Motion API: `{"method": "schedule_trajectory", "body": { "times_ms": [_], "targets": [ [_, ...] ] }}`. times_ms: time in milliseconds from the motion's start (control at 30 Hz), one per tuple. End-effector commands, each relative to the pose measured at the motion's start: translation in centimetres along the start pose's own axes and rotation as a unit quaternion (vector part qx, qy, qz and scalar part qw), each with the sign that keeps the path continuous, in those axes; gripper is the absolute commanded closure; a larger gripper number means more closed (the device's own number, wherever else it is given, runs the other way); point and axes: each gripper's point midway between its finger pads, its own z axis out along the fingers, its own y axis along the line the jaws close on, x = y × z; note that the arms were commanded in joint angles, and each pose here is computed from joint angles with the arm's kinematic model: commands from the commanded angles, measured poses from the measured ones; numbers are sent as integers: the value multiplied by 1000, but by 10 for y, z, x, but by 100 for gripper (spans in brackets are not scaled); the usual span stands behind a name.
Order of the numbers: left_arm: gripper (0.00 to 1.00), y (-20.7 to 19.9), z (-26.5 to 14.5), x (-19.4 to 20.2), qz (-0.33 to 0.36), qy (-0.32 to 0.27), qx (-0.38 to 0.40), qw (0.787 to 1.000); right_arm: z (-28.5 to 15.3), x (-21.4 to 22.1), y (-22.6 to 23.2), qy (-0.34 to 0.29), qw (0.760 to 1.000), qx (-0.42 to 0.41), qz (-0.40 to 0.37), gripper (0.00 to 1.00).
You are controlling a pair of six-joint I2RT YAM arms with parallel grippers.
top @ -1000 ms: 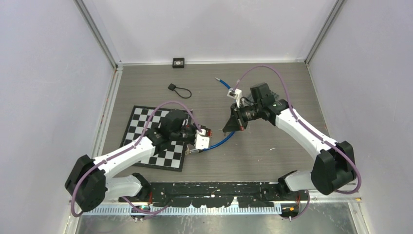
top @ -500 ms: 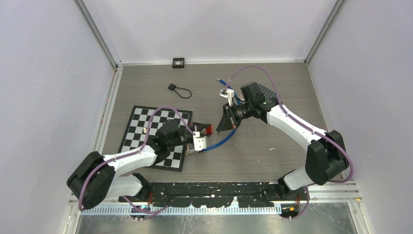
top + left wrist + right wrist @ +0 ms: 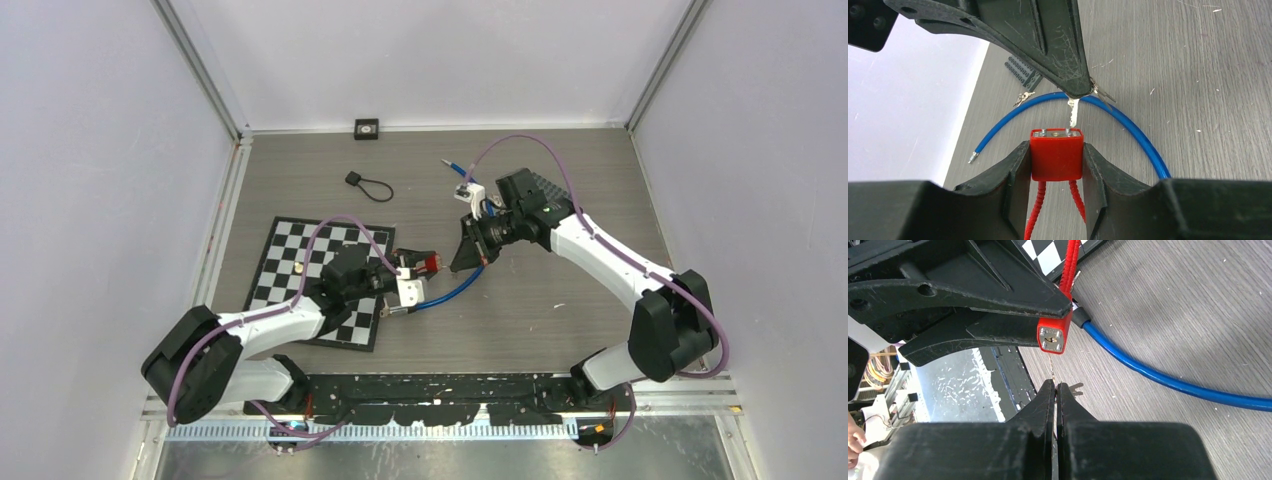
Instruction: Unlock with the key
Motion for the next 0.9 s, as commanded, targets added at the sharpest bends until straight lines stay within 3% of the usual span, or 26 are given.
{"method": "schedule_trajectory", "body": {
  "times_ms": [0,867],
  "targets": [
    [100,15,2,-16,25,-34,-21,999,-14,-17,13,-24,999,8,-41,100],
    [100,15,2,-12,21,-17,-12,1000,-4,-27,8,-20,999,13,-34,99]
  ]
}}
